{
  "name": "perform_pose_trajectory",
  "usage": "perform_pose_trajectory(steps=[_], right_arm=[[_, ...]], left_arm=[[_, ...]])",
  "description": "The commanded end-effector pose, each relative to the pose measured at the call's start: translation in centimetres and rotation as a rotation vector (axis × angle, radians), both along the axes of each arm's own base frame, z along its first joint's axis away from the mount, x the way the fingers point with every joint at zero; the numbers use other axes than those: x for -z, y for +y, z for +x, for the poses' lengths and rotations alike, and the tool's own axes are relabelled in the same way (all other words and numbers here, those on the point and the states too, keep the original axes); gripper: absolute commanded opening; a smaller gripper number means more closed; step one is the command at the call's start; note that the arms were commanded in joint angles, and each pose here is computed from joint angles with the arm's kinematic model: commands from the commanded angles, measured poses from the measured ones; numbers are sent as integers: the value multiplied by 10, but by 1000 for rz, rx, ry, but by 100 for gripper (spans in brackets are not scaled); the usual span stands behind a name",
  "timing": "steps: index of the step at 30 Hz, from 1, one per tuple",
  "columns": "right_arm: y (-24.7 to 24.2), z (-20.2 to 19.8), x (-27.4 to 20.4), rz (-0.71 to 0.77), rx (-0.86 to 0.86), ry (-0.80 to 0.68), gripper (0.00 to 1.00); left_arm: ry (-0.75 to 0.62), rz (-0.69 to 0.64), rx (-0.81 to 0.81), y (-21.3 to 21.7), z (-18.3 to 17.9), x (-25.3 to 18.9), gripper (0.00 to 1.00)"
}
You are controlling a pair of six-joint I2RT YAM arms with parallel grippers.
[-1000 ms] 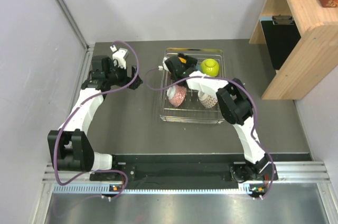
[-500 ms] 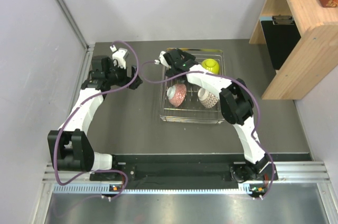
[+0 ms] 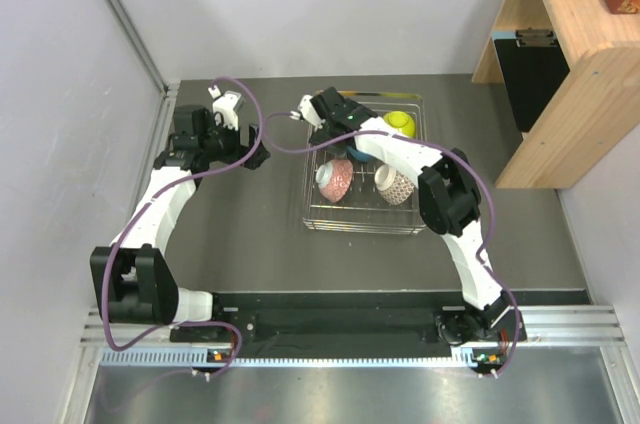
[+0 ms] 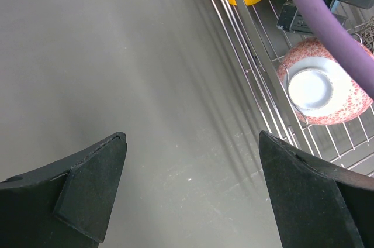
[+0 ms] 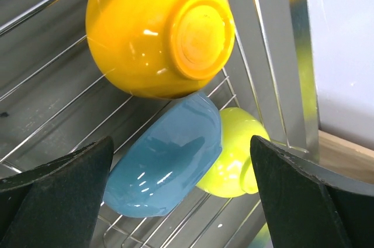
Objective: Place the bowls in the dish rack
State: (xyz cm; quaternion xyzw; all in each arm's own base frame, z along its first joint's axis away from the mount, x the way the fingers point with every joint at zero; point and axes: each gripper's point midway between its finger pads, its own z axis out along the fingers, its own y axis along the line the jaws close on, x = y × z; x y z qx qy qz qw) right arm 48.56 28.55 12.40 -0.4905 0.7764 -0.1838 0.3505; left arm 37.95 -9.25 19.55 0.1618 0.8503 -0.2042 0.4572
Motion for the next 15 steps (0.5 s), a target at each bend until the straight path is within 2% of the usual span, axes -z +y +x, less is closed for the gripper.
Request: perform_pose_trajectory(steps=[1, 15], right_arm=[[7, -7, -42, 101, -28, -4, 100], [20, -28, -51, 197, -111, 90, 100]], left_arm=[[-80, -13, 8, 0, 2, -23, 99], [-85, -22, 10, -1, 1, -28, 99]])
